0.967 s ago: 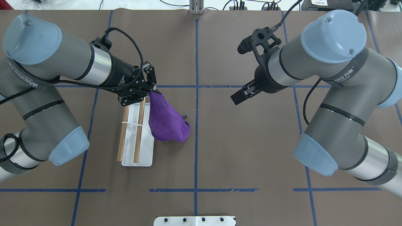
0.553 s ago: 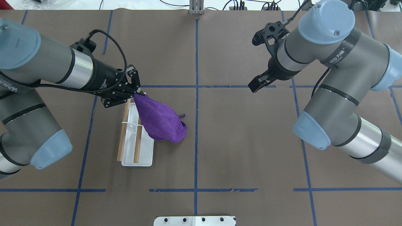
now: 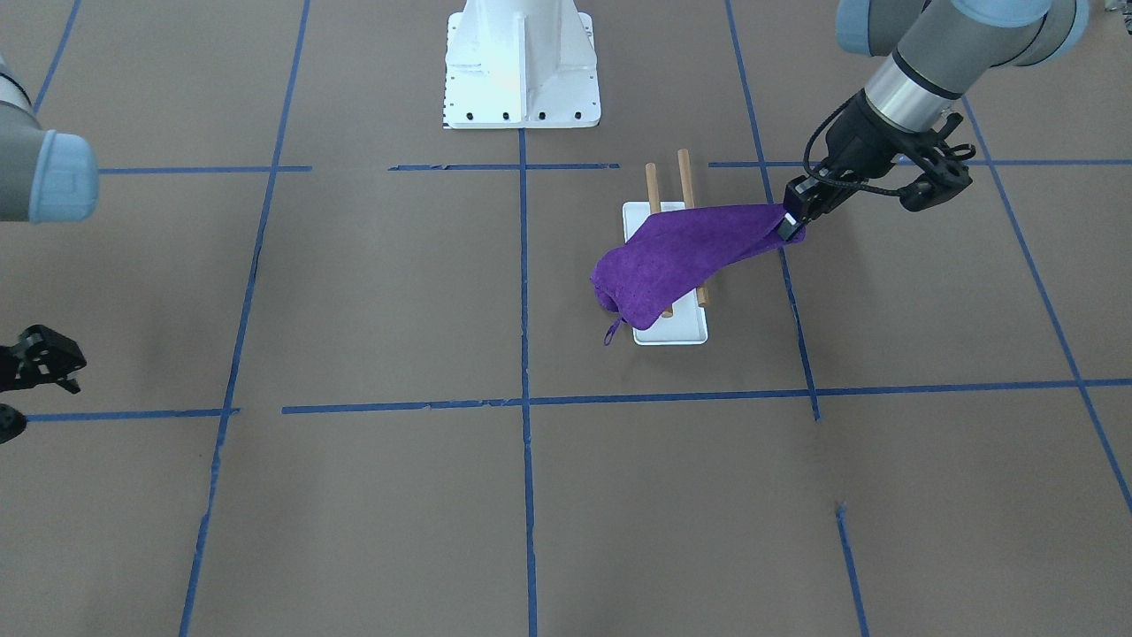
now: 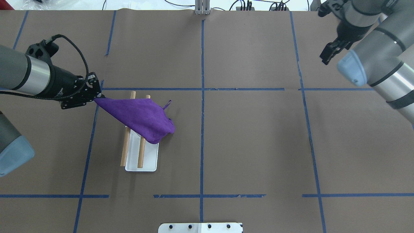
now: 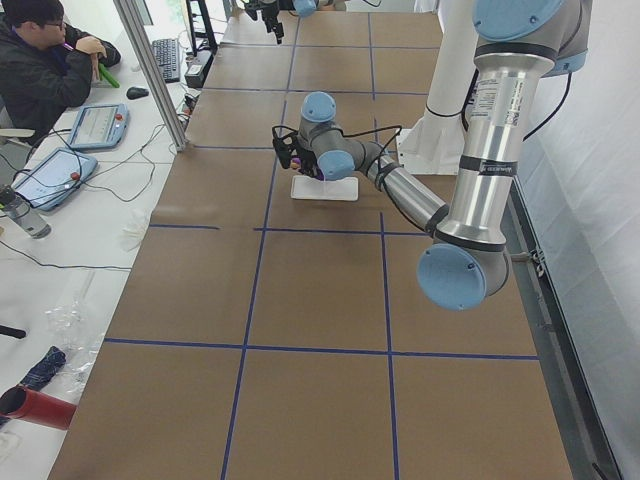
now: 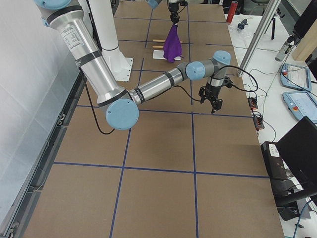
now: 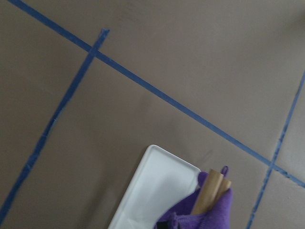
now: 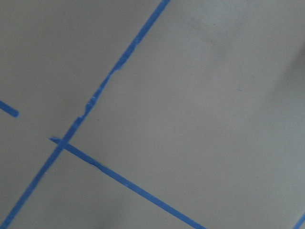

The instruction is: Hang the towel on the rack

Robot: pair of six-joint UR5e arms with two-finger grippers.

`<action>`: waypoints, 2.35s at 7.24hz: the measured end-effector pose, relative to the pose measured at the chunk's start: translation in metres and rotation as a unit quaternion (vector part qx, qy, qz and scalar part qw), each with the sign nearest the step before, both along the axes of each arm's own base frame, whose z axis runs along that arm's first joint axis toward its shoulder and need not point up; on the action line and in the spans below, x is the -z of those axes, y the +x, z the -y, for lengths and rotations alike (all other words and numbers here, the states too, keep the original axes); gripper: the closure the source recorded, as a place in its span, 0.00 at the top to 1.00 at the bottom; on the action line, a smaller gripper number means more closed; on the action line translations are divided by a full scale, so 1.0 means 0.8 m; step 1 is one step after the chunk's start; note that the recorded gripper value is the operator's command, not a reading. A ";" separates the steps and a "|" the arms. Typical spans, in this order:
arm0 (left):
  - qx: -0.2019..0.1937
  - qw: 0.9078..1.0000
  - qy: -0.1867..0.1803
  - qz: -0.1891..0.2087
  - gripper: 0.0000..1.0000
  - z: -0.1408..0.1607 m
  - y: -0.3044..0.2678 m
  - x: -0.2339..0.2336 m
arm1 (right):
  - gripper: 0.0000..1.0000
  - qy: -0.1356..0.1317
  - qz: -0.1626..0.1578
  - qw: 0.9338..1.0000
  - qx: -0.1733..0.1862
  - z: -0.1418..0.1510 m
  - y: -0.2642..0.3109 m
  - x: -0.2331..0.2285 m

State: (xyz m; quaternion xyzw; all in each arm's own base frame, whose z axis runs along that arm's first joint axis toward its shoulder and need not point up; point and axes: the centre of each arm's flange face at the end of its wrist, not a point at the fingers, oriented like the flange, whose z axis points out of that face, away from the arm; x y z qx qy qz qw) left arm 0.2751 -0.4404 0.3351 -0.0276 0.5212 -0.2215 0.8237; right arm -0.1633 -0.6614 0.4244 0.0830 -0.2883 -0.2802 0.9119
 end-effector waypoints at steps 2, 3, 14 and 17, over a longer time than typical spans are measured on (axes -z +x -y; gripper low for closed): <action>-0.016 0.999 0.023 0.020 1.00 0.001 -0.002 -0.039 | 1.00 -0.012 0.010 1.000 0.003 0.004 0.053 -0.040; -0.017 0.999 0.027 0.023 1.00 0.004 0.000 -0.052 | 1.00 -0.016 0.015 1.000 0.003 0.002 0.066 -0.050; -0.197 0.923 0.262 0.202 1.00 -0.014 -0.289 -0.289 | 1.00 -0.172 0.066 0.971 -0.151 -0.193 0.292 -0.319; -0.196 0.954 0.195 0.115 1.00 -0.048 -0.326 -0.337 | 1.00 -0.150 0.050 0.969 -0.191 -0.224 0.295 -0.307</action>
